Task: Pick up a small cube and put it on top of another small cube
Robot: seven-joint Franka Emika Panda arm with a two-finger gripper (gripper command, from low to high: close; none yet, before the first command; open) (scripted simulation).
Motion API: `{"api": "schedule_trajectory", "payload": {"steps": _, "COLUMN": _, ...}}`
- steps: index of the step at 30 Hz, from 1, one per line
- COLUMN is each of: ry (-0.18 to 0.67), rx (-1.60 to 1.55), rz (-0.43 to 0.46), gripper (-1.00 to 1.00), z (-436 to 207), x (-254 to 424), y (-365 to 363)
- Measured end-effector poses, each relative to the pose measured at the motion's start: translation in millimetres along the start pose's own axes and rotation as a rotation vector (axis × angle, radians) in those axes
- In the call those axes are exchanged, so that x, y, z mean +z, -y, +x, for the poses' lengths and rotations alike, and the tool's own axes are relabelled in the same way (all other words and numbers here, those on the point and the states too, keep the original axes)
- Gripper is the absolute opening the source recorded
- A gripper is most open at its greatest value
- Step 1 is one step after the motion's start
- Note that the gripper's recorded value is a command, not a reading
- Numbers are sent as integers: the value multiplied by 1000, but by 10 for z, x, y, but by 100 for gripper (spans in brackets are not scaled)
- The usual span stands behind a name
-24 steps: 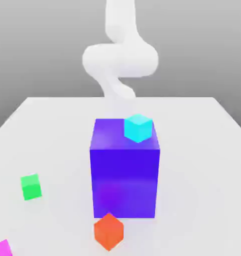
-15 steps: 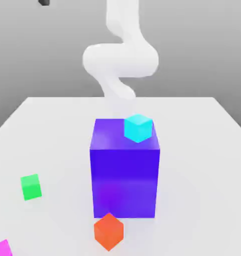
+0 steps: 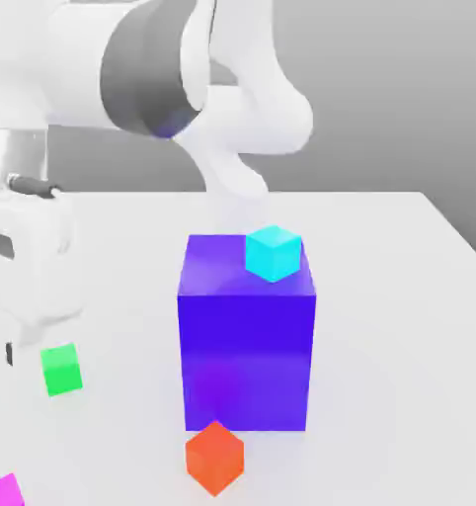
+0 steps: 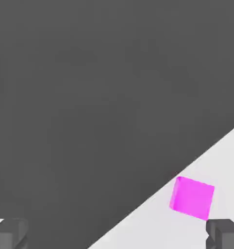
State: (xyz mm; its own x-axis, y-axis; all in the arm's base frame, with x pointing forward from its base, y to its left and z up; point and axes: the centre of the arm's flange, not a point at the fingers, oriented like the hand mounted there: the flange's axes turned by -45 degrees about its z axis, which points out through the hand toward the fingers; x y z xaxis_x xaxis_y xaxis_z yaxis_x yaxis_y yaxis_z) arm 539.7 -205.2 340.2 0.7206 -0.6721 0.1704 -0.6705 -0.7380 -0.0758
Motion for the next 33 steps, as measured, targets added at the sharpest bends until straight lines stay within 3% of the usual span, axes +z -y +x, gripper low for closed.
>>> {"api": "schedule_trajectory", "payload": {"steps": 7, "ry": 139, "rx": 187, "rz": -81, "gripper": 0, "z": -4, "x": 1241, "y": -585}}
{"api": "schedule_trajectory", "payload": {"steps": 11, "ry": 161, "rx": 216, "rz": -94, "gripper": 0, "z": -97, "x": 1880, "y": -721}}
{"api": "schedule_trajectory", "payload": {"steps": 12, "ry": 162, "rx": 217, "rz": -94, "gripper": -100, "z": -123, "x": 2007, "y": -735}}
{"api": "schedule_trajectory", "payload": {"steps": 18, "ry": 161, "rx": 218, "rz": -94, "gripper": -100, "z": -136, "x": 2069, "y": -741}}
{"api": "schedule_trajectory", "payload": {"steps": 23, "ry": 161, "rx": 216, "rz": -95, "gripper": -100, "z": -49, "x": 1525, "y": -716}}
{"api": "schedule_trajectory", "payload": {"steps": 33, "ry": 144, "rx": 97, "rz": -149, "gripper": -100, "z": -691, "x": 796, "y": -1713}}
